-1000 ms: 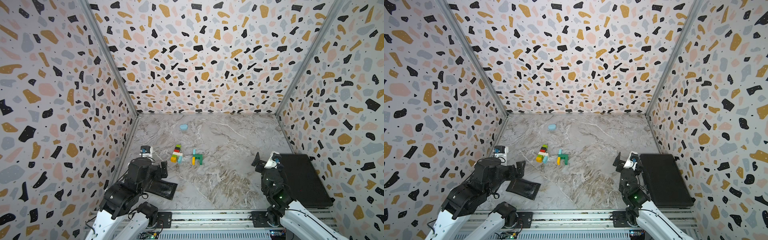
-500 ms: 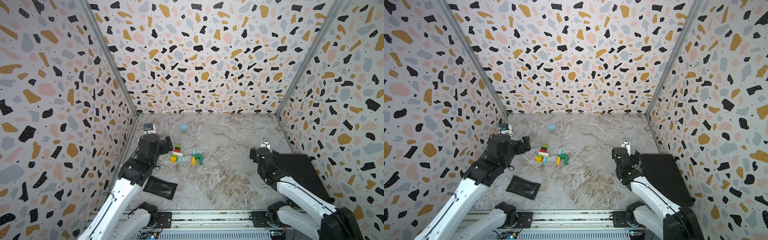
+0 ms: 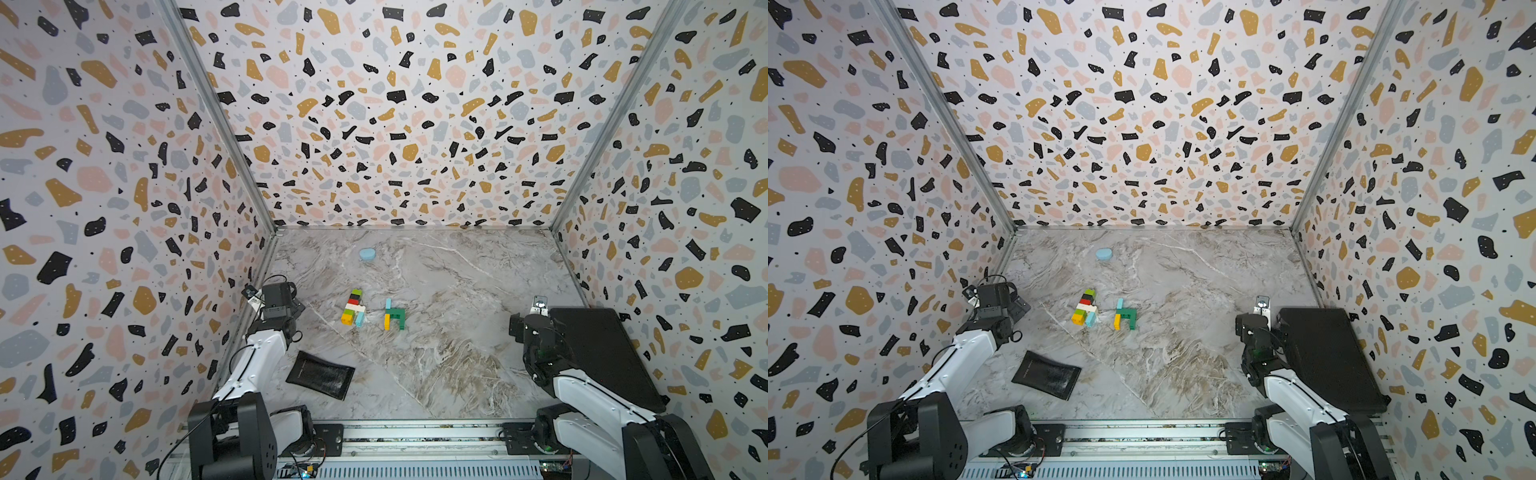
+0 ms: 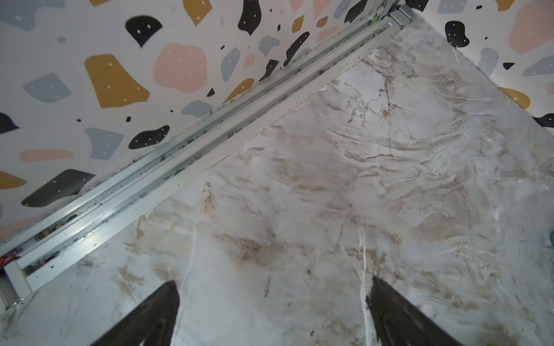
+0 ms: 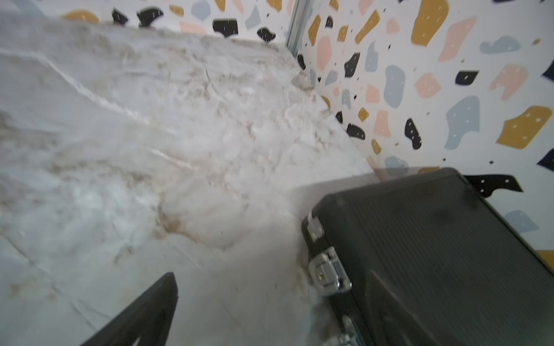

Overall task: Assemble the letter h with lego
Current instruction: Reset both arms

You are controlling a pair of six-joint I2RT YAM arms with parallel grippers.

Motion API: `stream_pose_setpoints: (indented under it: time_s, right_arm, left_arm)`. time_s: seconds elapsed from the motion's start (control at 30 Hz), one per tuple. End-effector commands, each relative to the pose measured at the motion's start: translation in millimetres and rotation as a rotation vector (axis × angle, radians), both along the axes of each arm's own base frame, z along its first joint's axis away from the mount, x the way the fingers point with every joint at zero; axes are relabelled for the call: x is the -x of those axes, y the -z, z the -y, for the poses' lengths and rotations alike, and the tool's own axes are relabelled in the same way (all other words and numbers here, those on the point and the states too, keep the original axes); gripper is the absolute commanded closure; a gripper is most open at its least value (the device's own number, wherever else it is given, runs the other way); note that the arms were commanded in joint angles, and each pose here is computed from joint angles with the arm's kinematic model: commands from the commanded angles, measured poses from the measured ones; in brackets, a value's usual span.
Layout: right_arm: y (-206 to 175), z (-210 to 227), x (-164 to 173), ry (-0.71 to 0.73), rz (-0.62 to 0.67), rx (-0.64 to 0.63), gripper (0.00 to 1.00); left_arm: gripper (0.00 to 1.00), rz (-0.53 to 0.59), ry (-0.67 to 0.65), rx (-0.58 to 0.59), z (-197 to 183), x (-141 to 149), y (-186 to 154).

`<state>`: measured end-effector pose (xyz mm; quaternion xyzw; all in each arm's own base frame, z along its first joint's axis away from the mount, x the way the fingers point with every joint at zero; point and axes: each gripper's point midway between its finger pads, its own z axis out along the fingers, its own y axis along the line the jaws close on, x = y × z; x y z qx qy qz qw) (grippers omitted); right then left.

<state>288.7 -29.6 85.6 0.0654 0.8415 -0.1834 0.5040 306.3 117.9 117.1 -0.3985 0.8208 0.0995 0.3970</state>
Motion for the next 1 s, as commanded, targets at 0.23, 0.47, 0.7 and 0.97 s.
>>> stream_pose_setpoints:
  time_s: [0.23,0.47,0.7,0.97]
  right_arm:
    - [-45,15,-23,0.079,0.219,0.034,0.01]
    - [-33,29,-57,0.083,0.213,-0.052,0.00]
    - [-27,24,-49,-0.004,0.338,-0.114,0.01]
    - [-4,15,-81,-0.048,0.180,-0.109,0.00]
  left_arm:
    - [0.01,-0.059,0.075,-0.123,-7,-6,30]
    - [0.01,0.188,0.333,-0.252,20,-42,5]
    - [0.01,0.213,0.554,-0.327,67,-63,23]
    - [0.01,0.208,0.600,-0.348,78,-67,38]
